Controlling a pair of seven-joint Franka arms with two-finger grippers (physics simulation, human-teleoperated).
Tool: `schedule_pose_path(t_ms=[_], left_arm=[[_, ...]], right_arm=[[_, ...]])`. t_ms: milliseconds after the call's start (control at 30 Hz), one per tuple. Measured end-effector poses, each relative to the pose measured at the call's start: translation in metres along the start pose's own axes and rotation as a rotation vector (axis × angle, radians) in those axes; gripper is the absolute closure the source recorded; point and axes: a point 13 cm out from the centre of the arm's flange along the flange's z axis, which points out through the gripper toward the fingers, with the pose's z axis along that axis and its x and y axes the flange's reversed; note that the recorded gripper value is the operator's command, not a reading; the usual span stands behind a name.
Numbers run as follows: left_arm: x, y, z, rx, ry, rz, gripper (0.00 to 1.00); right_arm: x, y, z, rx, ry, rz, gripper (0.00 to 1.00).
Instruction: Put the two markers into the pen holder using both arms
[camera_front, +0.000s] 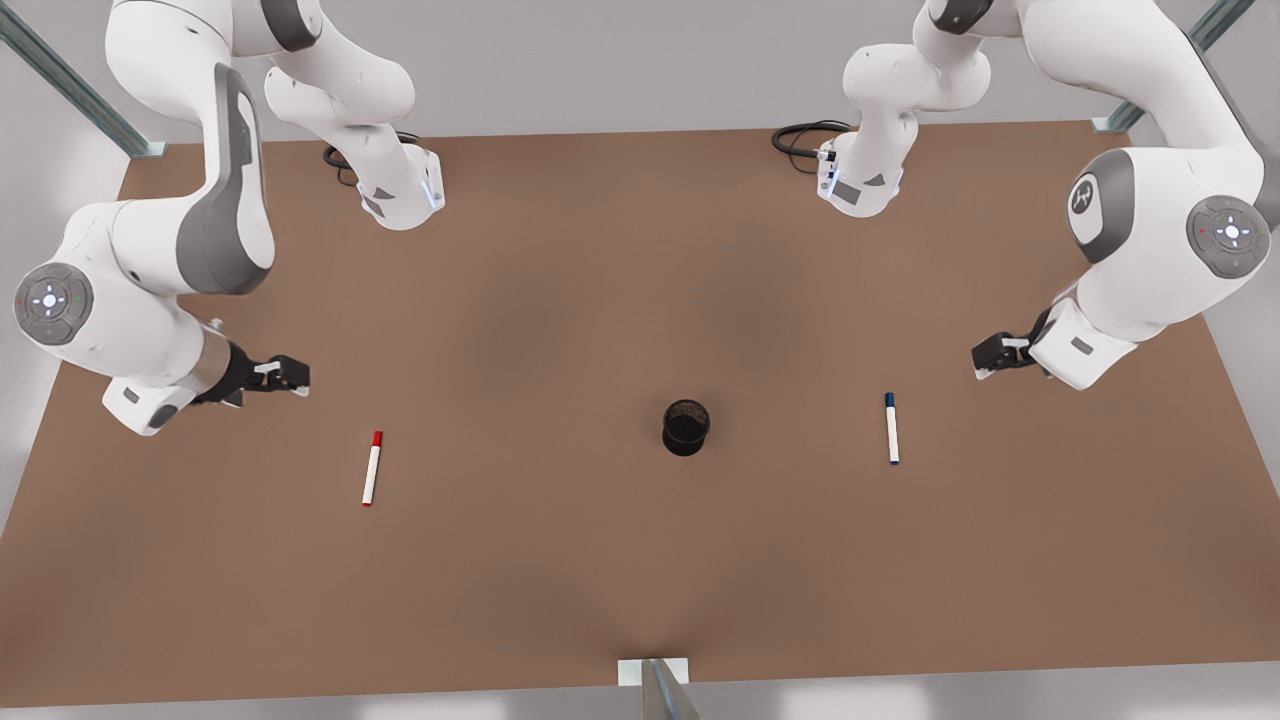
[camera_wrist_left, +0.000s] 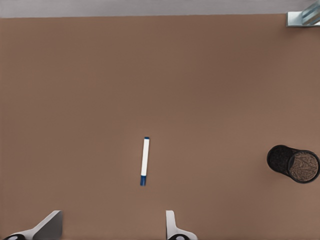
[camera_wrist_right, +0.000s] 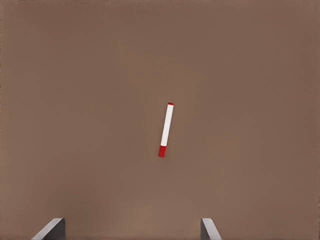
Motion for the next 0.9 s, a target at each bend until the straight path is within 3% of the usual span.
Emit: schedule_pose_path(t_ms=[133,300,600,633,700,800,900], left_arm=[[-0.01,0.0,0.029,-0.004,0.031,0.006,0.0],[-0.008,0.014,0.166,0.023,0.141,-0.027,0.0],[-0.005,0.021,0.277,0.041,0.072,-0.034,0.0],[-0.003,0.021,0.288,0.04,0.067,-0.033,0.04],[-0.006,0.02,0.302,0.039,0.046,-0.029,0.24],[-0.007,0.018,0.318,0.037,0.027,-0.022,0.25],[-0.009,0.015,0.339,0.035,0.021,-0.014,0.26]], right_arm=[[-0.007,0.005,-0.005,0.005,-0.021,0.007,0.0],[-0.01,0.003,-0.001,0.004,-0.021,0.028,0.0],[-0.027,-0.006,0.034,0.001,-0.003,0.062,0.0],[-0.034,-0.009,0.052,0.001,0.008,0.067,0.0],[-0.048,-0.025,0.096,-0.003,0.037,0.092,0.0],[-0.069,-0.036,0.191,-0.011,0.095,0.107,0.0],[-0.085,-0.039,0.232,-0.012,0.079,0.114,0.0]])
